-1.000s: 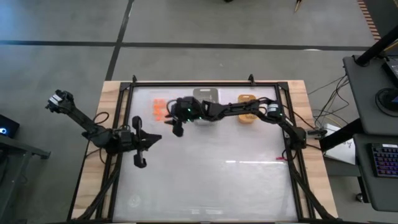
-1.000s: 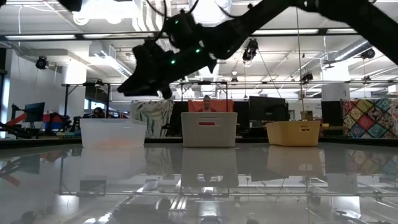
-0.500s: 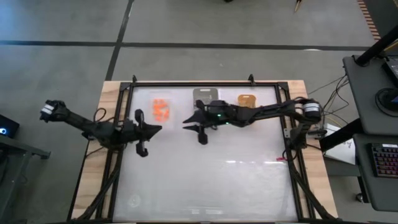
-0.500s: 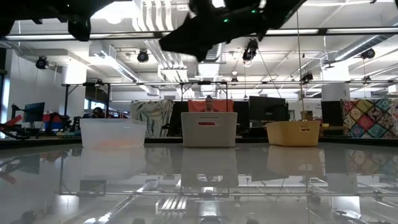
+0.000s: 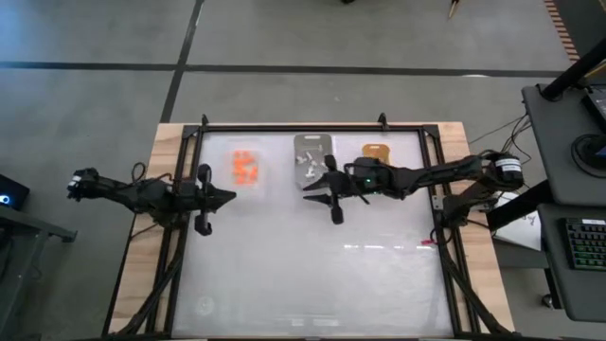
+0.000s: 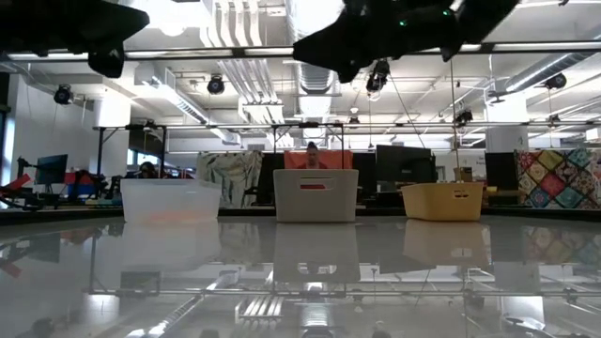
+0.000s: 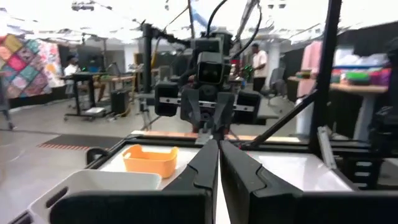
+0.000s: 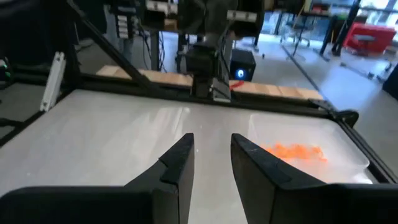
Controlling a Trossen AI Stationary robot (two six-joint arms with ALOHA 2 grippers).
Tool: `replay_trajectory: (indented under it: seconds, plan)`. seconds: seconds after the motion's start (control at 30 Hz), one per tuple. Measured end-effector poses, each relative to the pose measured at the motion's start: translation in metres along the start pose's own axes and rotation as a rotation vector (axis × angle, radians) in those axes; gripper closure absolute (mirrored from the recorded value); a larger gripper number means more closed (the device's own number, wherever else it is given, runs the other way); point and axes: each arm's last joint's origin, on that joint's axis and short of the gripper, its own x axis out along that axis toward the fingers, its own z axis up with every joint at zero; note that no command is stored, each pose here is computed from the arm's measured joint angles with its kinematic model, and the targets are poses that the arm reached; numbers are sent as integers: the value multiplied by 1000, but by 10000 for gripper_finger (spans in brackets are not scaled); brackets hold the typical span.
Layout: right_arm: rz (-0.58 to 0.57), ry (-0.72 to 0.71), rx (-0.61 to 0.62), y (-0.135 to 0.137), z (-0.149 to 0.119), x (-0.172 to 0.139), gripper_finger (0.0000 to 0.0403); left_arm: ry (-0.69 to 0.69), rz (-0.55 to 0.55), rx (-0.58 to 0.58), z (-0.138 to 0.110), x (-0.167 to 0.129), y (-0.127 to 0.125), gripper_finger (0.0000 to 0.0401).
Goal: Sort Halloween decoration
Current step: Return to Home Position
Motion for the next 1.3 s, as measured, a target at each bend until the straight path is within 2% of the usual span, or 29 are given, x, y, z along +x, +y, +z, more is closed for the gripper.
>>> replay_trajectory:
  seconds: [0.27,0.43,0.53,0.63,0.83,1.07,1.3]
  plan:
    - [-4,-28,-18,7,-20,-25,309,-124,-59,-50,-34,-14,3,401]
    - [-3,-22,-31,11,-31,-40,307,-101,-76,-58,-39,-17,3,401]
    - [-14,-84,-62,15,-40,-52,311,-79,-88,-33,-42,-18,3,401]
    - [-36,-141,-77,16,-51,-68,318,-32,-46,-47,-46,-17,4,401]
    - [-58,-152,-141,21,-71,-99,328,-21,119,-135,-46,-16,9,401]
    - [-91,-291,-211,29,-77,-132,339,-4,124,-129,-47,-15,8,401]
    - [-98,-282,-208,32,-83,-142,334,17,125,-120,-49,-14,8,401]
